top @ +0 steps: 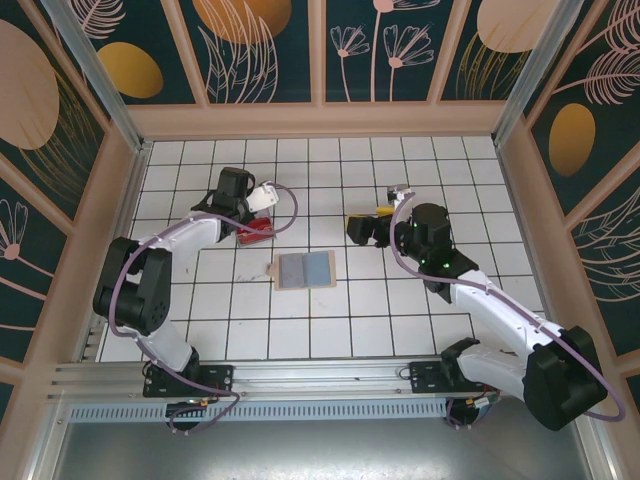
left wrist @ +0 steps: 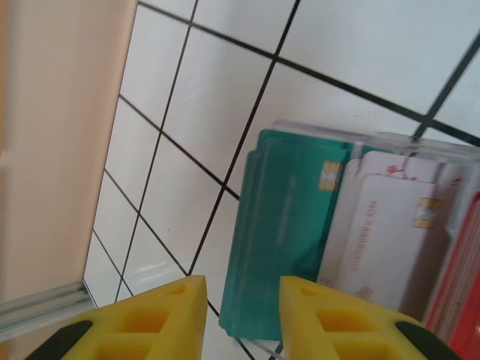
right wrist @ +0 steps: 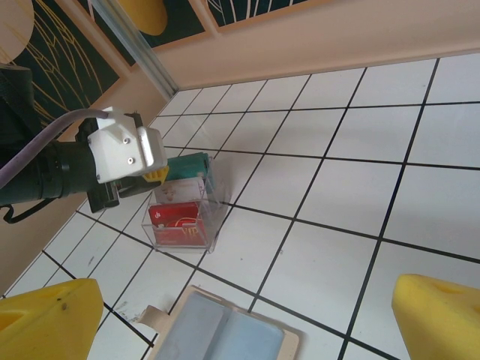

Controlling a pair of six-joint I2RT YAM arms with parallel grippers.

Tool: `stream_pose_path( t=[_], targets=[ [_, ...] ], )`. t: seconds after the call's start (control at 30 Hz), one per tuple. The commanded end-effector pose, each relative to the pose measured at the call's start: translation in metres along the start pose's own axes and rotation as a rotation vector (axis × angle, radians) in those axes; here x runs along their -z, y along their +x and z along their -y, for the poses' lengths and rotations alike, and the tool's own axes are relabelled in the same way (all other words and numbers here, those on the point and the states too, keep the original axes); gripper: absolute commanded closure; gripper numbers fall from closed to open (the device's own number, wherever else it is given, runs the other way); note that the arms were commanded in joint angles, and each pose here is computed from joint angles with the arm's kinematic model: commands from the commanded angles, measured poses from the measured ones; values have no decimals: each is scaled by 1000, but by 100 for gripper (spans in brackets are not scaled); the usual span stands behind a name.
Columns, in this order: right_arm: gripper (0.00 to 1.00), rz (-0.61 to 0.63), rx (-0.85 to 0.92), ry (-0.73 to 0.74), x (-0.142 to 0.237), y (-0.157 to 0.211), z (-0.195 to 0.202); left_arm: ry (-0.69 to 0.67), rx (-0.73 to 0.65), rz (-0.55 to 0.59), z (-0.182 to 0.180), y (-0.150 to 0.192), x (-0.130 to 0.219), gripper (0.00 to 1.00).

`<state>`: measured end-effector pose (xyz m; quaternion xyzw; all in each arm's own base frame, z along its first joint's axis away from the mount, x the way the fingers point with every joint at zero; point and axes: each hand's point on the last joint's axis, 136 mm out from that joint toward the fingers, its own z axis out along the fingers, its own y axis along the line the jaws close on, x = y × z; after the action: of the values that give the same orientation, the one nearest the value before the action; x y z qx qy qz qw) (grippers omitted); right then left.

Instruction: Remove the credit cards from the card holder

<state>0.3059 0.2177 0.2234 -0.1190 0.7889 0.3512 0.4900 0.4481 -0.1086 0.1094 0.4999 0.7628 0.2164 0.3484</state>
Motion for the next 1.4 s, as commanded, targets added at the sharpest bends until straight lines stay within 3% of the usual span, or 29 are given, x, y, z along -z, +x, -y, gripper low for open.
stream_pose_path(
  t=[0.0,0.23,0.37,0.53,0.6,0.73,0.87,0.93,1.07,1.17,1.37],
  targets=[
    [1,22,-15,-19,0,-14,-5,-63,69,20,-22,-5,1,62],
    [1,0,-53,-16,-5,-10,-3,-55,219,138,-44,-34,24,51],
    [1,-84,-86,-15,-17,0,-2,-71,426,194,-70,-49,46,29],
    [6,-229,-155,12,-38,25,5,-102,764,167,-98,-47,72,30],
    [13,-295,-191,25,-47,39,9,-92,897,118,-100,-40,79,34],
    [38,-385,-240,15,-60,66,9,-28,1084,44,-87,-31,91,46],
    [78,-436,-283,37,-68,90,14,106,1213,46,-57,-31,103,52],
    [91,-473,-294,45,-71,106,10,156,1286,58,-43,-30,107,55],
    [100,-536,-309,91,-74,134,11,310,1426,105,-12,-36,120,59],
    [100,-588,-327,107,-76,155,9,415,1523,150,10,-40,128,59],
    [100,-652,-358,175,-77,185,15,532,1602,95,68,-32,130,57]
  ],
)
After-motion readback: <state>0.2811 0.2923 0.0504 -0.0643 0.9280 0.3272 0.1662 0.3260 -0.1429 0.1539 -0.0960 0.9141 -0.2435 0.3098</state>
